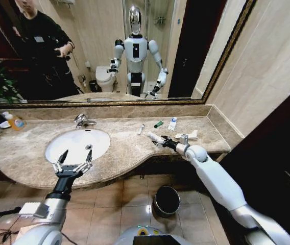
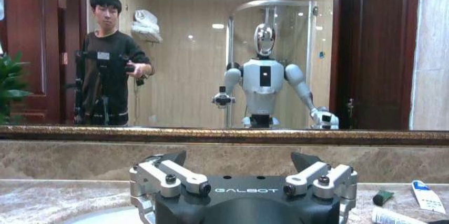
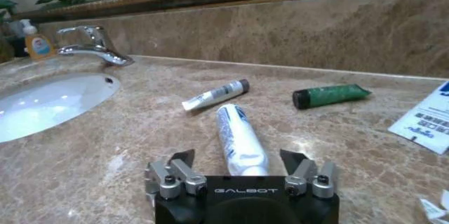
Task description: Pick up the trash from the sink and place it in the trash bin.
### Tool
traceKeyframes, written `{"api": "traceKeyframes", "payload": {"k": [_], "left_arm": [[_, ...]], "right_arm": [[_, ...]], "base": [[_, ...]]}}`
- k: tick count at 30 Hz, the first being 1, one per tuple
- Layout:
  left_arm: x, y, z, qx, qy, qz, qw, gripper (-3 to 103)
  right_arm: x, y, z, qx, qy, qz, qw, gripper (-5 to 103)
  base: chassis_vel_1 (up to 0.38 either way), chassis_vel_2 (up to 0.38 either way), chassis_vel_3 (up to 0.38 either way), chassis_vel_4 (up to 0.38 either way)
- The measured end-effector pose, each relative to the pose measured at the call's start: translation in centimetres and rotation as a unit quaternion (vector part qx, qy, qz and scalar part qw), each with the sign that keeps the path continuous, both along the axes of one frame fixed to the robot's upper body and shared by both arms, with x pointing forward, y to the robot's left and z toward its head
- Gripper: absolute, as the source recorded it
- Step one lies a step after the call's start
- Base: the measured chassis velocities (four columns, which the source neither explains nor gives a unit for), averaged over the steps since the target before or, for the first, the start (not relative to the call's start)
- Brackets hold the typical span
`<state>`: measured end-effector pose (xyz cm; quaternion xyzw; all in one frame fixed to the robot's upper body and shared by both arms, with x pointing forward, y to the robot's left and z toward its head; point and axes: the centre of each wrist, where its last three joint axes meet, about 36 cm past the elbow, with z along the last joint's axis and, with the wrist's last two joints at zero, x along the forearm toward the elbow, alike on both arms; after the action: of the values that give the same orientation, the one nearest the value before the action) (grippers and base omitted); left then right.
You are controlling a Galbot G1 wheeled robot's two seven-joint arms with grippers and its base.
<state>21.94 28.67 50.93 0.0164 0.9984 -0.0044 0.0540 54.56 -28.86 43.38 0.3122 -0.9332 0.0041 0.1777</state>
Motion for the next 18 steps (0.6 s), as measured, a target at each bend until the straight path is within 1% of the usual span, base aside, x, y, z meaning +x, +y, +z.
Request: {"api": "traceKeyframes", "payload": {"k": [1,5,6,7,8,10,11,13,14,15,17,18], "left_arm": [[0.00,0.00,0.00,0.000,0.000,0.000,1.0000,100],[0.00,0.00,0.00,0.000,0.000,0.000,1.0000,100],[0.00,0.00,0.00,0.000,0.000,0.000,1.0000,100],[0.00,0.00,0.00,0.000,0.000,0.000,1.0000,100],[0.00,0.00,0.00,0.000,0.000,0.000,1.0000,100],[0.00,0.00,0.00,0.000,0.000,0.000,1.0000,100],[0.00,0.00,0.00,0.000,0.000,0.000,1.0000,100],[0.00,0.00,0.00,0.000,0.000,0.000,1.0000,100],[0.00,0.00,0.00,0.000,0.000,0.000,1.0000,100],[0.00,0.00,0.00,0.000,0.000,0.000,1.0000,100],[0.00,0.00,0.00,0.000,0.000,0.000,1.0000,100],[0.00,0.00,0.00,0.000,0.000,0.000,1.0000,100]], "right_arm": [[0.00,0.00,0.00,0.000,0.000,0.000,1.000,84],[0.02,-0.22,-0.28,-0.002,-0.004,-0.008,1.000,62],[0.02,-0.22,-0.28,-0.002,-0.004,-0.008,1.000,62],[0.04,-0.23,-0.26,-0.002,-0.006,-0.009,1.000,56],[0.05,-0.24,-0.23,-0.001,-0.007,-0.010,1.000,56],[0.01,-0.19,-0.24,0.000,-0.009,-0.012,1.000,46],[0.01,-0.19,-0.24,0.000,-0.009,-0.012,1.000,46],[-0.22,-0.14,-0.16,0.001,-0.012,-0.014,1.000,35],[-0.34,-0.12,-0.13,0.001,-0.013,-0.013,1.000,32],[-0.34,-0.12,-0.13,0.001,-0.013,-0.013,1.000,32],[-0.49,-0.05,-0.05,0.000,-0.017,-0.012,1.000,24],[-0.54,-0.02,-0.06,0.000,-0.018,-0.012,1.000,24]], "base": [[0.000,0.000,0.000,0.000],[0.000,0.000,0.000,0.000],[0.000,0.000,0.000,0.000],[0.000,0.000,0.000,0.000],[0.000,0.000,0.000,0.000],[0.000,0.000,0.000,0.000],[0.000,0.000,0.000,0.000],[0.000,0.000,0.000,0.000],[0.000,0.000,0.000,0.000],[0.000,0.000,0.000,0.000],[0.000,0.000,0.000,0.000],[0.000,0.000,0.000,0.000]]}}
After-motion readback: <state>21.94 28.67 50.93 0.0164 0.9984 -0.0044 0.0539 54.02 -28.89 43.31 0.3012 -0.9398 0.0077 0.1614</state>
